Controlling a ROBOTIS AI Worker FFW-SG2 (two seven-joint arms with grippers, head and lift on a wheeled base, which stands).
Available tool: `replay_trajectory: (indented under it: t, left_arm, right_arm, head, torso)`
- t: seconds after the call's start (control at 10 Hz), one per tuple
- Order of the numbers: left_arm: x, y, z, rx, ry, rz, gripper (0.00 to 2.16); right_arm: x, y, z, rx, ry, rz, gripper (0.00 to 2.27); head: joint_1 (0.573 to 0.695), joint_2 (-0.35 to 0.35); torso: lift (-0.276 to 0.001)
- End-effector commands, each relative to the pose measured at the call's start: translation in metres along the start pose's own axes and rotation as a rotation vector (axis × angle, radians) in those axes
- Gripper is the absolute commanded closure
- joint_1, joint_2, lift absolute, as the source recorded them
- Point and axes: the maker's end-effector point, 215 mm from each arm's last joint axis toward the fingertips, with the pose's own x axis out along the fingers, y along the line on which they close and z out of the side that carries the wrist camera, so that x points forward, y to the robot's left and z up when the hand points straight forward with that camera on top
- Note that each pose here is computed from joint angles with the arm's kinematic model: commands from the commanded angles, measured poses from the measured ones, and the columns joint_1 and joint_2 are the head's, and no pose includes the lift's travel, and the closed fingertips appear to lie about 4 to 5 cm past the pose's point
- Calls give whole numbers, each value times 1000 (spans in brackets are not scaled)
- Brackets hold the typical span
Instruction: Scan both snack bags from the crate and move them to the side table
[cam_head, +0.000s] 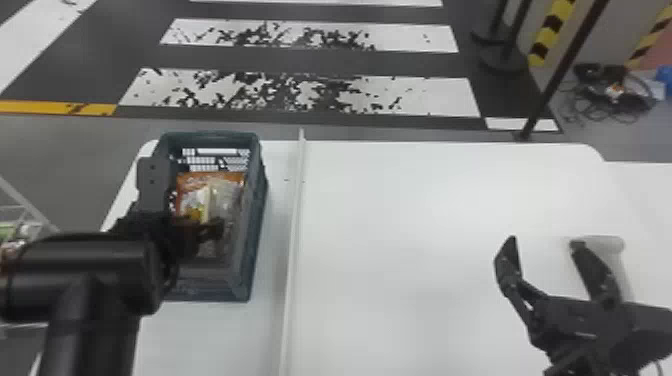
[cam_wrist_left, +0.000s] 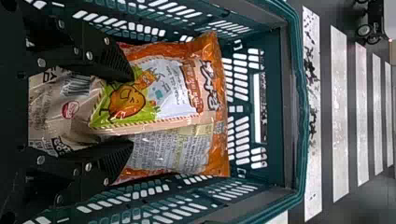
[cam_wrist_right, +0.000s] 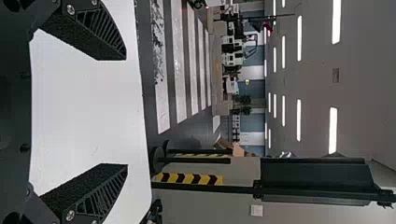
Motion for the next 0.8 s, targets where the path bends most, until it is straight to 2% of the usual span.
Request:
replay_trajectory:
  t: [0.0, 0.3, 0.4, 0.5, 0.7]
  left_arm:
    - [-3, 6, -11, -8, 25, 22, 2138]
    - [-31, 14, 22, -54, -73, 16, 2138]
    - [-38, 12, 30, -98, -102, -22, 2138]
    - [-44, 13, 34, -134, -122, -47, 2138]
    - [-58, 20, 39, -156, -156, -46, 2138]
  right_arm:
    - [0, 0, 0, 1, 0, 0, 110]
    - [0, 0, -2, -1, 5, 0, 110]
    - [-1, 0, -2, -2, 6, 0, 110]
    - [-1, 1, -2, 0, 5, 1, 110]
    - [-1, 1, -2, -2, 5, 2, 110]
  head:
    - [695, 26]
    - [695, 41]
    - [695, 43]
    - [695, 42]
    - [695, 44]
  torso:
    - [-75]
    - [-75]
    - [-75]
    - [-75]
    - [-75]
